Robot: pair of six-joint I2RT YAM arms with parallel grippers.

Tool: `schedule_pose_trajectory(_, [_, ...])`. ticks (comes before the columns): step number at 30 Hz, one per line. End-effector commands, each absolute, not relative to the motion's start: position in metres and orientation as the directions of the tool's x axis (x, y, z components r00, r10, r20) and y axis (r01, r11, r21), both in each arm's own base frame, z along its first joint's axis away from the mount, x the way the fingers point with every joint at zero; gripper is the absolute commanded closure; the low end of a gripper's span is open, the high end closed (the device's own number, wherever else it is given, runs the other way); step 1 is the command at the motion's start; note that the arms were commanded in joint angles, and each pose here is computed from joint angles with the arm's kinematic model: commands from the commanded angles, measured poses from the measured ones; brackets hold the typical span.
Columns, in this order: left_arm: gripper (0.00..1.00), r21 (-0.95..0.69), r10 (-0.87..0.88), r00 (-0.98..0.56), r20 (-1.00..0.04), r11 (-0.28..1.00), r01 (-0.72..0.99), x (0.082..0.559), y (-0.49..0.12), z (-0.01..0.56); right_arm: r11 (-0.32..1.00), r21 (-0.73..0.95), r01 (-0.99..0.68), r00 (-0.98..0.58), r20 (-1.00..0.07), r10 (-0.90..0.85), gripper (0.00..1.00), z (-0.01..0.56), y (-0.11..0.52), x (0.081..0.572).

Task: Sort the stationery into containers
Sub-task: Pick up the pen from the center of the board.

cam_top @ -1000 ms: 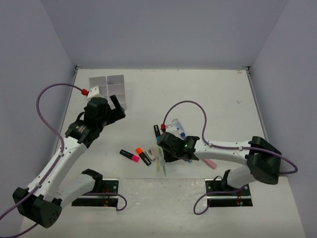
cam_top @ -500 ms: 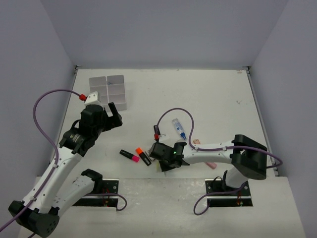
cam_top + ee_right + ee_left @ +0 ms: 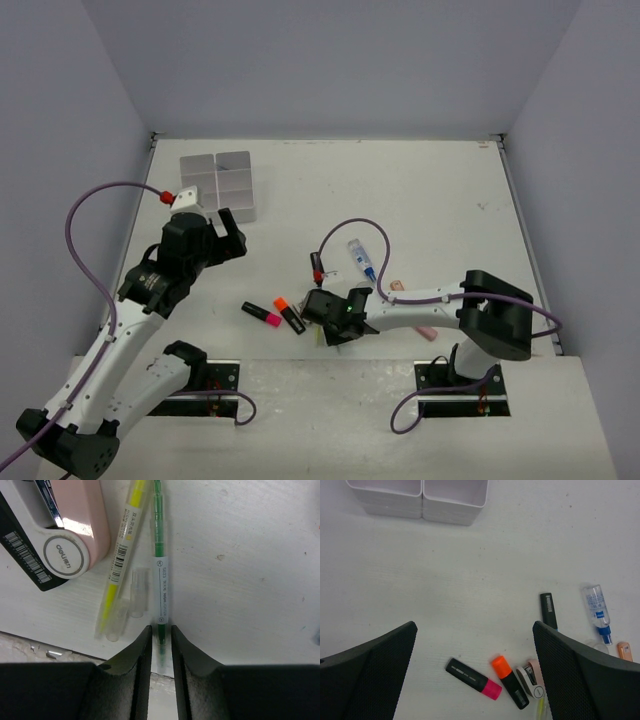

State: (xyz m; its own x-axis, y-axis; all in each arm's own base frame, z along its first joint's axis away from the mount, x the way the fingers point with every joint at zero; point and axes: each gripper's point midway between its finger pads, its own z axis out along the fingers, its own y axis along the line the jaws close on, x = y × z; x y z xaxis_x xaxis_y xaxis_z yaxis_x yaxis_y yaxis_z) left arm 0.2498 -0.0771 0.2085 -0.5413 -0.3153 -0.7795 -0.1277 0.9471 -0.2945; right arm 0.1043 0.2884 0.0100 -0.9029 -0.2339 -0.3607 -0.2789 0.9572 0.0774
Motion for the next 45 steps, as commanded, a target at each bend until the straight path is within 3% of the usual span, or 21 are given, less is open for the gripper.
schedule_pose_trajectory(1, [0.0,-0.281,-0.283,-0.552,-0.784,0.955,-0.089,0.247,-0.08,0.209,0.979,-0.004,-0.205,-0.905,-0.38,-0.191,0.77,0.0,0.269,0.122])
schedule_pose_trajectory(14, [0.0,-0.281,-0.261,-0.578,-0.773,0.958,-0.057,0.25,-0.087,0.206,0.979,-0.015,-0.203,-0.902,-0.386,-0.193,0.78,0.01,0.261,0.164])
schedule_pose_trajectory(20, [0.0,-0.319,-0.252,-0.624,-0.74,0.948,-0.005,0.251,-0.107,0.2,0.978,-0.019,-0.21,-0.893,-0.403,-0.2,1.0,0.015,0.261,0.172])
schedule_pose_trajectory(28, [0.01,-0.363,-0.258,-0.653,-0.712,0.931,0.028,0.221,-0.203,0.193,0.993,-0.006,-0.116,-0.815,-0.571,-0.099,1.0,0.112,0.209,0.18])
schedule_pose_trajectory(31, [0.08,-0.344,-0.21,-0.687,-0.696,0.937,0.063,0.189,-0.253,0.174,0.998,0.035,-0.049,-0.771,-0.637,-0.015,1.0,0.149,0.175,0.182])
schedule_pose_trajectory(34, [0.32,-0.348,-0.227,-0.705,-0.672,0.937,0.03,0.167,-0.292,0.156,0.993,0.119,-0.003,-0.701,-0.708,0.083,1.0,0.189,0.139,0.18])
schedule_pose_trajectory(38, [0.51,-0.258,-0.187,-0.733,-0.654,0.966,-0.017,0.153,-0.315,0.121,0.989,0.148,-0.007,-0.695,-0.712,0.102,1.0,0.193,0.131,0.174])
schedule_pose_trajectory(45, [0.57,-0.179,-0.165,-0.754,-0.636,0.982,-0.063,0.148,-0.322,0.085,0.994,0.11,0.009,-0.727,-0.682,0.082,1.0,0.172,0.13,0.171])
